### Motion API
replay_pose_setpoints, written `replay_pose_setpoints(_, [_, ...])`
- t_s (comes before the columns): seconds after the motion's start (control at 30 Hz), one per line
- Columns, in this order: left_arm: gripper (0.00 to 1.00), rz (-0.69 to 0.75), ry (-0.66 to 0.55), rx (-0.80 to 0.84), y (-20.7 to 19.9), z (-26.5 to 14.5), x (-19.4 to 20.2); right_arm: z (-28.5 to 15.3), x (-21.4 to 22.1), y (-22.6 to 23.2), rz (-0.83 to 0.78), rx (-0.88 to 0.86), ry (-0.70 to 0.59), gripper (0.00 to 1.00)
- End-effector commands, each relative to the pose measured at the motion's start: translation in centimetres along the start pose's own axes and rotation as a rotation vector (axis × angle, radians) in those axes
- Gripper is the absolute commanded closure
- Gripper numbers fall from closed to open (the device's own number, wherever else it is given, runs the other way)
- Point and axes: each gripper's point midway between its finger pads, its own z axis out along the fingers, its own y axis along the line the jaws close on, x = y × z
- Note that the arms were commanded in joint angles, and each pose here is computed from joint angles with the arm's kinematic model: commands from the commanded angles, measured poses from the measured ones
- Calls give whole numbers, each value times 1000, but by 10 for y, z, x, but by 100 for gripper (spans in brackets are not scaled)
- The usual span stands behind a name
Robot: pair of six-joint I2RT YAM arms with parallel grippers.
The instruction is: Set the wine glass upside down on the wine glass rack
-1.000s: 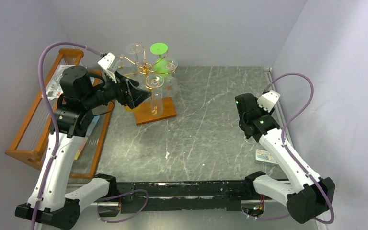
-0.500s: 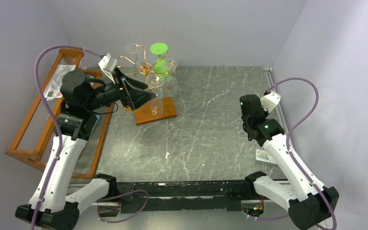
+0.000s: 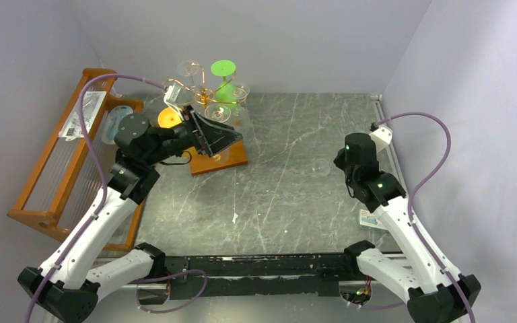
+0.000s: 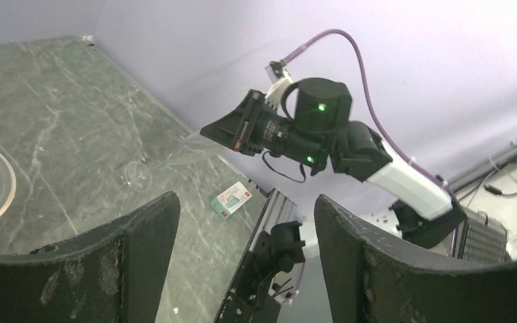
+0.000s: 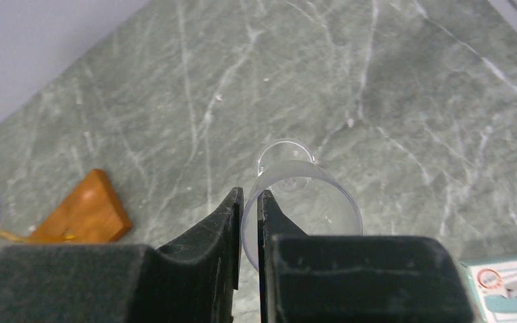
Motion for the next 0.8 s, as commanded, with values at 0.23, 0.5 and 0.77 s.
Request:
replay_pose_setpoints(0.23, [7, -236, -218, -169, 25, 35, -9, -90, -116, 65, 148, -447, -313, 100])
replay_pose_setpoints(0.5, [7, -475, -355, -89, 16, 63, -22, -181, -180, 87, 272, -789, -550, 100])
replay_pose_setpoints(0.77, [16, -594, -473, 39, -13, 85, -40, -239, -188, 102, 274, -1062, -605, 100])
